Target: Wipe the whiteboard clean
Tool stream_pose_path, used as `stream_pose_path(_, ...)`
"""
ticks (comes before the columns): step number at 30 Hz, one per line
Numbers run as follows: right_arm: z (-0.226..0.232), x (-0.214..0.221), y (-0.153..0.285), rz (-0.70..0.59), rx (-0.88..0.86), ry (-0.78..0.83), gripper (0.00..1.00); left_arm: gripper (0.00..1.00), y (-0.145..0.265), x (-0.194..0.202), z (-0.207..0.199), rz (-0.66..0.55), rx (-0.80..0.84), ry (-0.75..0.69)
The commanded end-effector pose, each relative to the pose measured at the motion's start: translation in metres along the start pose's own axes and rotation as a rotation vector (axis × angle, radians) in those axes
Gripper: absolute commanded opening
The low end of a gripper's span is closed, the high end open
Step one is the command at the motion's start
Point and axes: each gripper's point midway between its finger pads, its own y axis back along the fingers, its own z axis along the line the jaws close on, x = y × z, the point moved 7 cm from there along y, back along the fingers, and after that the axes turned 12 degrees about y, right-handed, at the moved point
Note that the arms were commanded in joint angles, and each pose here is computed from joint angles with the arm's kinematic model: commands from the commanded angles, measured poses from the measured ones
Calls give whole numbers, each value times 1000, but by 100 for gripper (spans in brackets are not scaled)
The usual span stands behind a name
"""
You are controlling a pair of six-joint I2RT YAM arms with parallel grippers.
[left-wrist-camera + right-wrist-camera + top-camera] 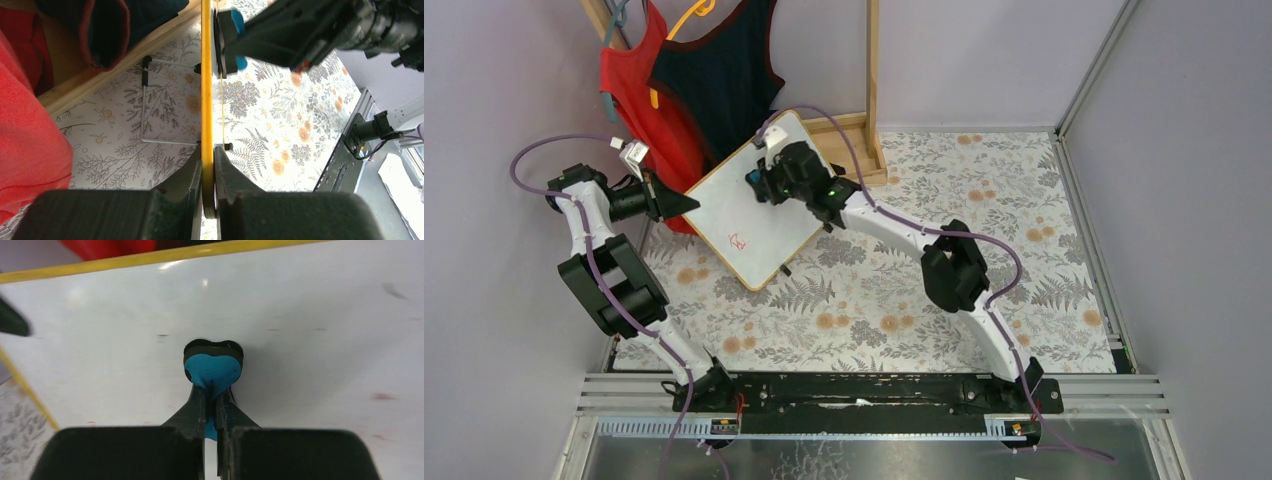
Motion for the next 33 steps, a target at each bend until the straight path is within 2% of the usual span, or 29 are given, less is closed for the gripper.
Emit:
stream_pose_path(1,-76,4,16,12,257,23,0,0,0,7,-5,49,-29,-32)
stream_pose_path(8,-54,25,18,20,196,-22,0,0,-1,6,-3,46,-25,-28)
stream_pose_path(25,77,37,3,37,-7,44,0,0,-1,7,-2,47,-25,-29)
stream_pose_path(33,104,44,7,34,-59,29,0,0,-1,7,-2,46,-23,-25)
